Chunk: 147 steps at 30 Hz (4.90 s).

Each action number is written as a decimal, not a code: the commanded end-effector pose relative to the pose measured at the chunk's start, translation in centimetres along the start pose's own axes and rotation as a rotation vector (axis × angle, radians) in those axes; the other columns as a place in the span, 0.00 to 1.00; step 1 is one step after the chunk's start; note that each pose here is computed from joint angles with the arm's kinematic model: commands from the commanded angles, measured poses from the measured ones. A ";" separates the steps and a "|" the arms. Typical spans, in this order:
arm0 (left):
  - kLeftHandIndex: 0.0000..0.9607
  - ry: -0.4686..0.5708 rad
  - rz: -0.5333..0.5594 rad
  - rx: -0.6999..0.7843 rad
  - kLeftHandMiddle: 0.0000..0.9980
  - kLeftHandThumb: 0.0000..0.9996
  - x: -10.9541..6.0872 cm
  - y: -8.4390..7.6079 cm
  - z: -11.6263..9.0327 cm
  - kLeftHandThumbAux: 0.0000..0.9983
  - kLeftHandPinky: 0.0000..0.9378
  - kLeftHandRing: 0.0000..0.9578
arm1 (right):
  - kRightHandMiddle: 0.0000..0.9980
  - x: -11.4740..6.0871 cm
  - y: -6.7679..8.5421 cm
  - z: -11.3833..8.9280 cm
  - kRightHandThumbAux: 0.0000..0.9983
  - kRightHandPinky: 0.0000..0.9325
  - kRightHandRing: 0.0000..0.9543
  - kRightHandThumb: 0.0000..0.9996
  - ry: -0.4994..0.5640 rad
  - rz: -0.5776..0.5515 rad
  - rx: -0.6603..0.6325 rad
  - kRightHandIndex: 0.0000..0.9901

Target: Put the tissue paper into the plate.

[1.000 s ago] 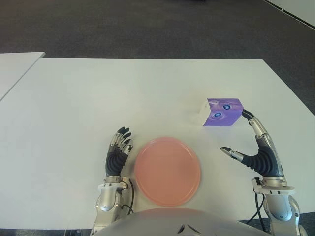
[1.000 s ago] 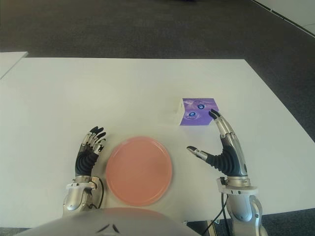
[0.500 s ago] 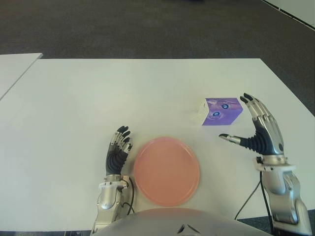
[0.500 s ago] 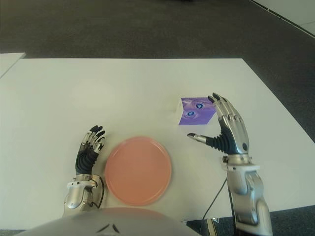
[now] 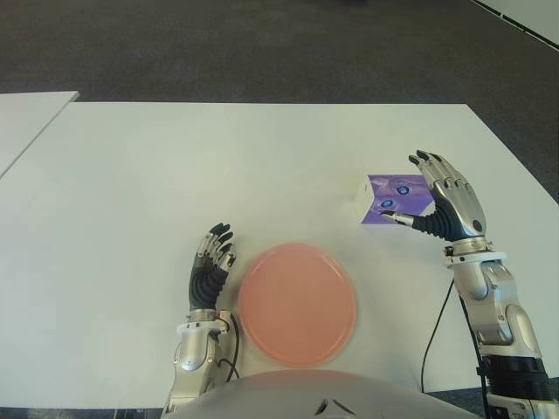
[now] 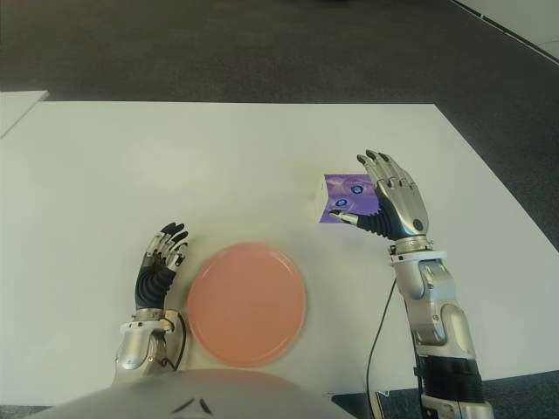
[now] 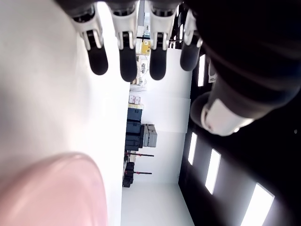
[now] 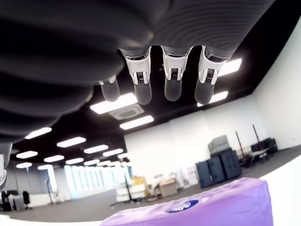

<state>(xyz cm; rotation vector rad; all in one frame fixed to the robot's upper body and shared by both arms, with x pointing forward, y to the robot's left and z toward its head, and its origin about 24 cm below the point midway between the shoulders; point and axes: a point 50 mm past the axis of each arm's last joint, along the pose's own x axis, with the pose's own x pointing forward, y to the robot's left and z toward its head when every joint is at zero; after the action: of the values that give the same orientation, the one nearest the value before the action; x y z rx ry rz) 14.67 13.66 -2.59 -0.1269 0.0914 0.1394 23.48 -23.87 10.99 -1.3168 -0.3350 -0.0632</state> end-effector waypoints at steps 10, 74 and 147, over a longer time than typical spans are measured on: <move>0.19 0.142 0.025 -0.033 0.19 0.26 -1.4 -0.8 -2.0 0.66 0.20 0.20 | 0.05 2.1 1.2 -0.4 0.45 0.07 0.04 0.39 0.006 0.098 -0.042 0.05; 0.19 0.146 0.024 -0.044 0.19 0.28 -1.7 -0.9 -1.9 0.65 0.19 0.19 | 0.05 5.1 3.5 -0.6 0.47 0.07 0.03 0.42 -0.012 0.256 0.009 0.05; 0.26 0.104 0.036 -0.128 0.23 0.34 -2.4 -0.8 -0.8 0.69 0.21 0.22 | 0.11 2.3 11.8 -4.3 0.52 0.11 0.09 0.44 0.131 0.540 -0.011 0.05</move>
<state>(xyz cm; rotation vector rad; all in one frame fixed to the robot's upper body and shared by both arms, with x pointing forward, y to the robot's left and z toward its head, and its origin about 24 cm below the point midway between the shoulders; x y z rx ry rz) 13.10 13.22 -1.95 -0.2208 0.1056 0.1628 31.59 -24.32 4.41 -1.3722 -0.0481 0.1747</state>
